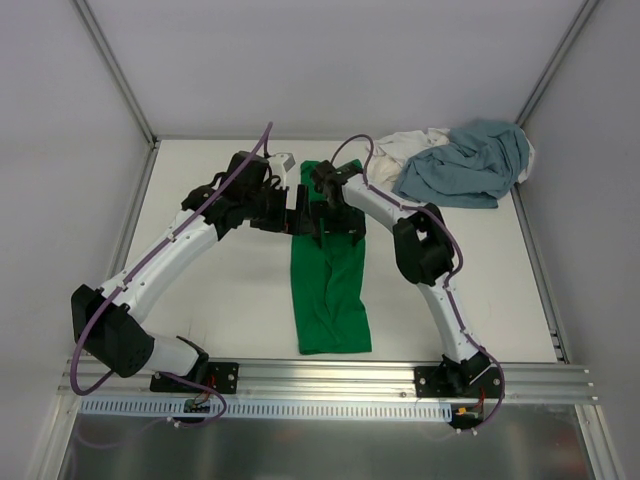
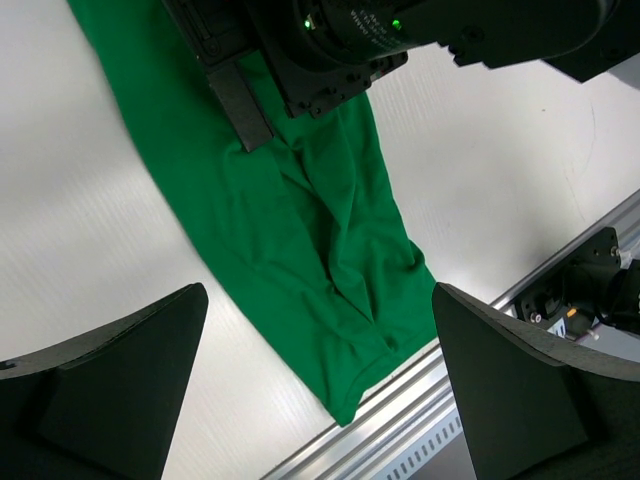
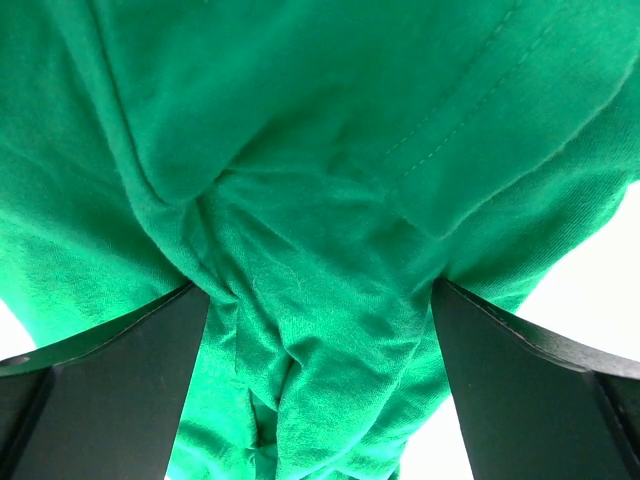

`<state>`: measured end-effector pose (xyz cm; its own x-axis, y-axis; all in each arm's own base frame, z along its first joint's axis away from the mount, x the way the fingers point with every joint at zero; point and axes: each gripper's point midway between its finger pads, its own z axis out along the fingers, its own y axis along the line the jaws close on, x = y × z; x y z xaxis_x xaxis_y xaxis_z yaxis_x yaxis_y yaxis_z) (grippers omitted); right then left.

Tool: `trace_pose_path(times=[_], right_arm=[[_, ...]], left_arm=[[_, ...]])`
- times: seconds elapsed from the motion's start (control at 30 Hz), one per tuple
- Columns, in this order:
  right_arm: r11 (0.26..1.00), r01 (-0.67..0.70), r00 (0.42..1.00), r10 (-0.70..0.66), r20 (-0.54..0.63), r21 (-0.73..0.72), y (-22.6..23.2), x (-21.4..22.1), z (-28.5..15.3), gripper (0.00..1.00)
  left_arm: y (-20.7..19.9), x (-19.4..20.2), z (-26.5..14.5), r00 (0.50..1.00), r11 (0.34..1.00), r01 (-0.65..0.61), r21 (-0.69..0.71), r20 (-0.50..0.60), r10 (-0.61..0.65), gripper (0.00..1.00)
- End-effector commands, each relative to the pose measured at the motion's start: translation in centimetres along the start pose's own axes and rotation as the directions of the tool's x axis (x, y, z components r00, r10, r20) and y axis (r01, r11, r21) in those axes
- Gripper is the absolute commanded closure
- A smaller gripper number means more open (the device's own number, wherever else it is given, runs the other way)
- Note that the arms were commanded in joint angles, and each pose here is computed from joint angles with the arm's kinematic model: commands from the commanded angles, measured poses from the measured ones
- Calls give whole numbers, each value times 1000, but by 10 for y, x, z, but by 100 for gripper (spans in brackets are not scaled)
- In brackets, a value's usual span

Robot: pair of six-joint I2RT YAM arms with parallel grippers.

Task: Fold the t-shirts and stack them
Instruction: Grab the bottom of the folded rectangular tshirt with both arms

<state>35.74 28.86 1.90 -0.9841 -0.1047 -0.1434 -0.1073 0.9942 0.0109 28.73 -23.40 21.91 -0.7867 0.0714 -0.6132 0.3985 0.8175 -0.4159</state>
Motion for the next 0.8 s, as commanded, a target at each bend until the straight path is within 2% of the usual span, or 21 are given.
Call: trace_pose_path(times=[0.0, 0.37, 0.77], right_arm=[[997, -44, 999, 45, 7, -68, 11, -6, 8, 1], [996, -32, 999, 29, -27, -88, 5, -22, 21, 1], [992, -50, 999, 49, -10, -116, 9, -51, 29, 0]], left_arm=[[-3, -5, -10, 1000, 999, -27, 21, 8, 27, 1], [-3, -8, -7, 1000, 1000, -9, 18, -3, 9, 1], [9, -9, -9, 1000, 1000, 14, -9, 4, -13, 1]])
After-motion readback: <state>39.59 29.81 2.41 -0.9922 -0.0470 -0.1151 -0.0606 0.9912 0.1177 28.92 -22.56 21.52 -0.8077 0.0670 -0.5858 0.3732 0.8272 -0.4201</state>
